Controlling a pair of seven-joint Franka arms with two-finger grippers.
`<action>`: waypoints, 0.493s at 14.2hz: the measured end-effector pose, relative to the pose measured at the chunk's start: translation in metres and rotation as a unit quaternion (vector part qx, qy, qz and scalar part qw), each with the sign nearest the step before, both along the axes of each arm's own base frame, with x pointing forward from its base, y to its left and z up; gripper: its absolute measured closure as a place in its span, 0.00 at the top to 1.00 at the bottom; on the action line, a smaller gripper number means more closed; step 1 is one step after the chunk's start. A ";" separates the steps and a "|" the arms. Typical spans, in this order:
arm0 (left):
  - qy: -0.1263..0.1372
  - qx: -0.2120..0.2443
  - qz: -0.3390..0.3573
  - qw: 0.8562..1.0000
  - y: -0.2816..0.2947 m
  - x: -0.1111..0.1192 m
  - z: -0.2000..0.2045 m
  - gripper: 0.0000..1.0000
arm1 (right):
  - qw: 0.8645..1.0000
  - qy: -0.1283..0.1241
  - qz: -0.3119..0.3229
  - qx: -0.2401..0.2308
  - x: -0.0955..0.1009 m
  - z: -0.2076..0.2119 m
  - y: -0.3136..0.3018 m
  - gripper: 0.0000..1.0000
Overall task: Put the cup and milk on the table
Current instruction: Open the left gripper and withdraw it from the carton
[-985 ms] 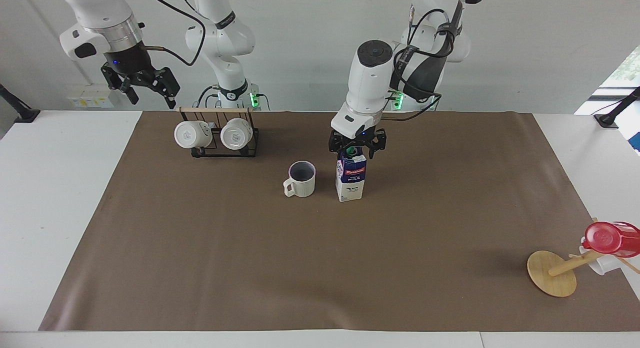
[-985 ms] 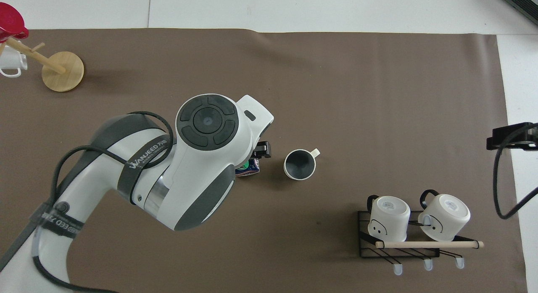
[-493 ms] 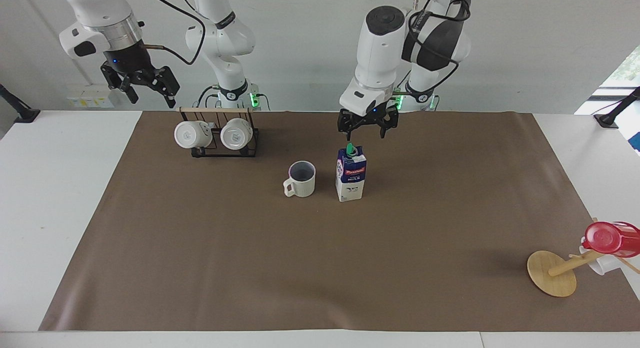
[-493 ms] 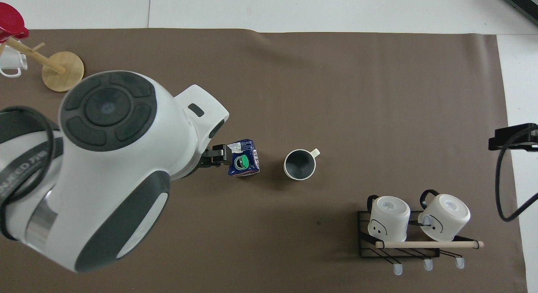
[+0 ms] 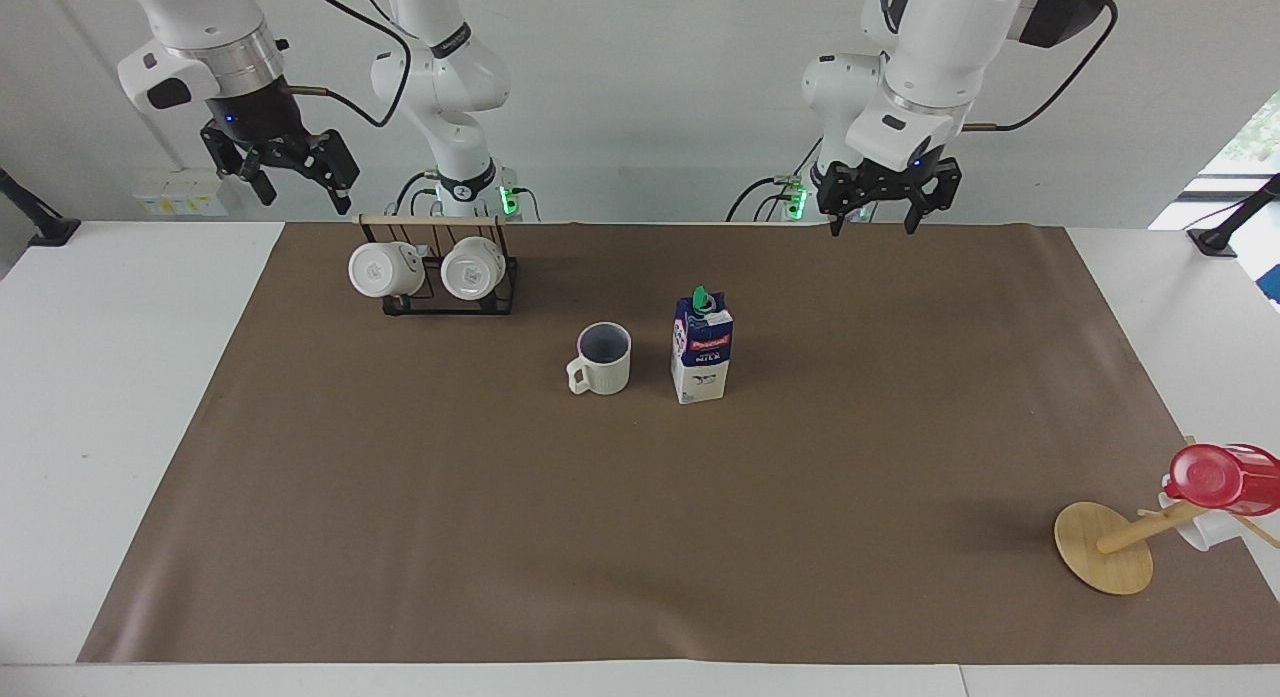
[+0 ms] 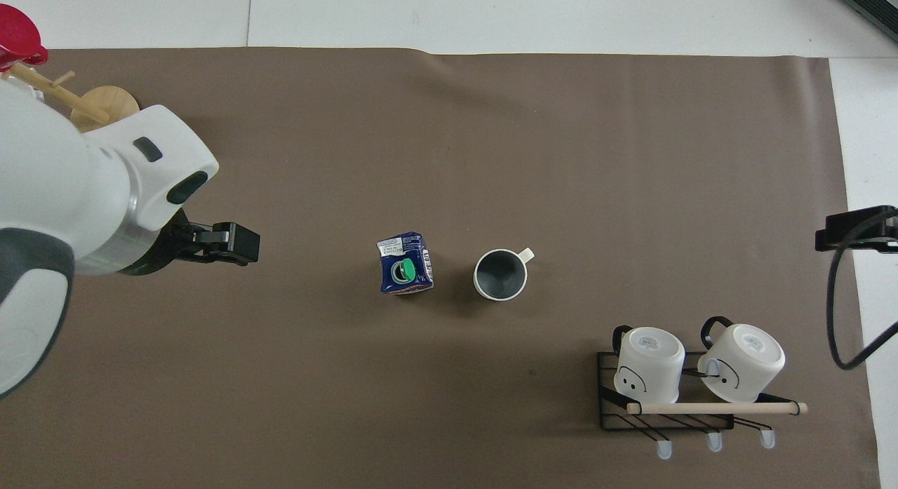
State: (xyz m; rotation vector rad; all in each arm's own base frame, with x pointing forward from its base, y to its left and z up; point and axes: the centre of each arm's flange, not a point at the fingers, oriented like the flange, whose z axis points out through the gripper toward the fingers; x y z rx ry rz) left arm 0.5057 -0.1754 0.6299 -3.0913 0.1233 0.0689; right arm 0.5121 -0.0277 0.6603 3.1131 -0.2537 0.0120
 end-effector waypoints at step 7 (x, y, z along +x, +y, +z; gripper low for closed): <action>0.003 -0.004 0.001 1.000 0.086 0.020 0.002 1.00 | 1.000 0.000 0.000 0.000 0.000 0.000 0.000 1.00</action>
